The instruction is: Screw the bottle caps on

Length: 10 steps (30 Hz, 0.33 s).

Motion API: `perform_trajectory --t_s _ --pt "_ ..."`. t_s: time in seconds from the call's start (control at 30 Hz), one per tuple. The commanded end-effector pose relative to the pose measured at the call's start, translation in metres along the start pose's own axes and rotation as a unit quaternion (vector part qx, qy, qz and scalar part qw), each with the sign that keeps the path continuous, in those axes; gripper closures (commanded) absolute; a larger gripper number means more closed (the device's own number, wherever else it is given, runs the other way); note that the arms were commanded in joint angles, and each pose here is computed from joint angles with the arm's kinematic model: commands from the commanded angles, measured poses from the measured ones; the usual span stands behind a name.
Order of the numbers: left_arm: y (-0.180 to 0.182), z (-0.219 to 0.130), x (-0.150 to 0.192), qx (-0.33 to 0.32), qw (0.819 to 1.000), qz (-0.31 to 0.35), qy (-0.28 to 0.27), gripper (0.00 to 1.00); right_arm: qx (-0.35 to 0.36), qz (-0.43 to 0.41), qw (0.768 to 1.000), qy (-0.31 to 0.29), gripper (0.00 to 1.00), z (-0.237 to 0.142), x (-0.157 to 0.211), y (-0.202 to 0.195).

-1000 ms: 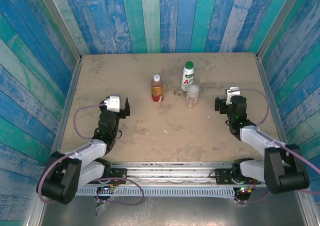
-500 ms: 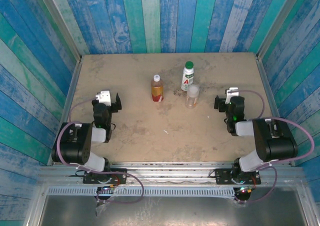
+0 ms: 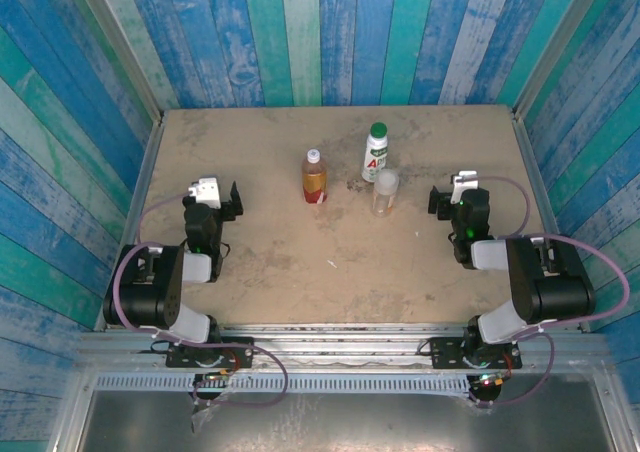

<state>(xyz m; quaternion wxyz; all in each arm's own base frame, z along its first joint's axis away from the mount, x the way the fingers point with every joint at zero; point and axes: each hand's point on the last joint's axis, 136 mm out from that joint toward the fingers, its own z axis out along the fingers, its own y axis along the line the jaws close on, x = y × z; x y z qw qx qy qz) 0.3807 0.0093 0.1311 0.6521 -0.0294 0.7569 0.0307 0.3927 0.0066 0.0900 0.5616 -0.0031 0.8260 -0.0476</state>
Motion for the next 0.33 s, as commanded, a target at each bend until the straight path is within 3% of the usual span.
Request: perform_trajectory --t_s 0.0,0.3 --pt "-0.0011 0.0030 0.0041 0.004 1.000 -0.005 0.008 0.06 0.000 -0.004 1.000 -0.011 0.00 0.0005 -0.0098 -0.0016" --pt "-0.0010 0.0030 0.0042 0.004 1.000 -0.005 0.008 0.06 0.006 -0.001 1.000 -0.017 0.00 -0.0038 -0.0083 -0.0039"
